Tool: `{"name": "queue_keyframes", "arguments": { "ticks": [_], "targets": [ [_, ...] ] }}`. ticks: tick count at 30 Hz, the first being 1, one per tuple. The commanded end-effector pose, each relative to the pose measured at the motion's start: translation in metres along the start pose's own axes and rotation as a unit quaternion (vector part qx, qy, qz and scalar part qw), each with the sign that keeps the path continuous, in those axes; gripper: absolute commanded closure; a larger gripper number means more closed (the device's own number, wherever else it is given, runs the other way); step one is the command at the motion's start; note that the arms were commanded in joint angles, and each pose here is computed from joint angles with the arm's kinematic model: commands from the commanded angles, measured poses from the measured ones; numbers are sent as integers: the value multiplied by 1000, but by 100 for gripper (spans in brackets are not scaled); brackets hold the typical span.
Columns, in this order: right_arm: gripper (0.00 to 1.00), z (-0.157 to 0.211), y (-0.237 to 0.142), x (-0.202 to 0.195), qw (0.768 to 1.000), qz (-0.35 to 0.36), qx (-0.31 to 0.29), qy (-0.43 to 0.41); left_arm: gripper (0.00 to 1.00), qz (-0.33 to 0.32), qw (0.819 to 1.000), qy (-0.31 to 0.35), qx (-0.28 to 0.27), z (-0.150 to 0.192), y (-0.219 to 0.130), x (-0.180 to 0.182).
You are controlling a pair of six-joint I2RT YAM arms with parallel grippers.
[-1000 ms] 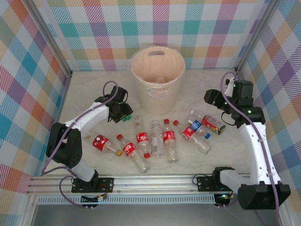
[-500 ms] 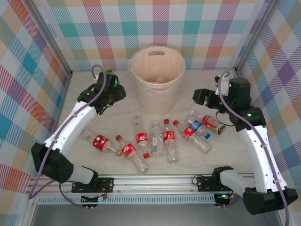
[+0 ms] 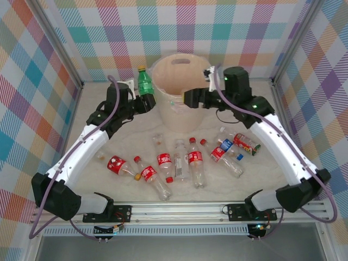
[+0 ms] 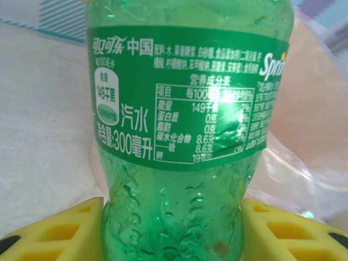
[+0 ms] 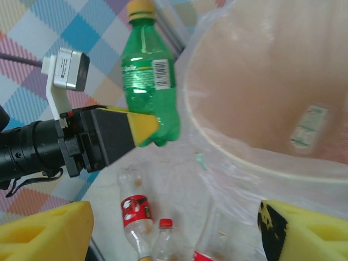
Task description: Put the plastic bottles in the bin
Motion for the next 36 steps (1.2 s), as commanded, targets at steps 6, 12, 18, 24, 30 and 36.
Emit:
{"name": "queue_keyframes", "arguments": {
  "ticks": [6, 12, 18, 24, 30, 36],
  "targets": [
    [16, -29, 42, 27, 996, -88, 2, -2, 85, 100, 991, 83, 37, 16, -30, -23],
    [13, -40, 67, 35, 993, -117, 9, 1, 85, 132, 985, 101, 49, 22, -33, -28],
    [12, -41, 87, 35, 991, -134, 25, 16, 85, 159, 981, 104, 45, 22, -32, -35],
    [13, -35, 105, 34, 990, -130, 49, 34, 85, 189, 975, 113, 25, 14, -29, -45],
    [25, -37, 103, 32, 992, -115, 39, 35, 85, 199, 973, 115, 22, 10, -26, -49],
    [36, -43, 98, 32, 994, -101, 25, 25, 83, 200, 973, 112, 19, 9, -25, -50]
  ]
}}
Point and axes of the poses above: each hand's point on the last joint's axis, 136 mm out from that joint toward the fingers, its own y axis out along the fingers, its own x axis along the line the jaws close on, z = x × y, the point moved 7 cm from there along -y, back along the fingers, and after that the axes turned 3 degrees about -y, right-handed, at the moved point
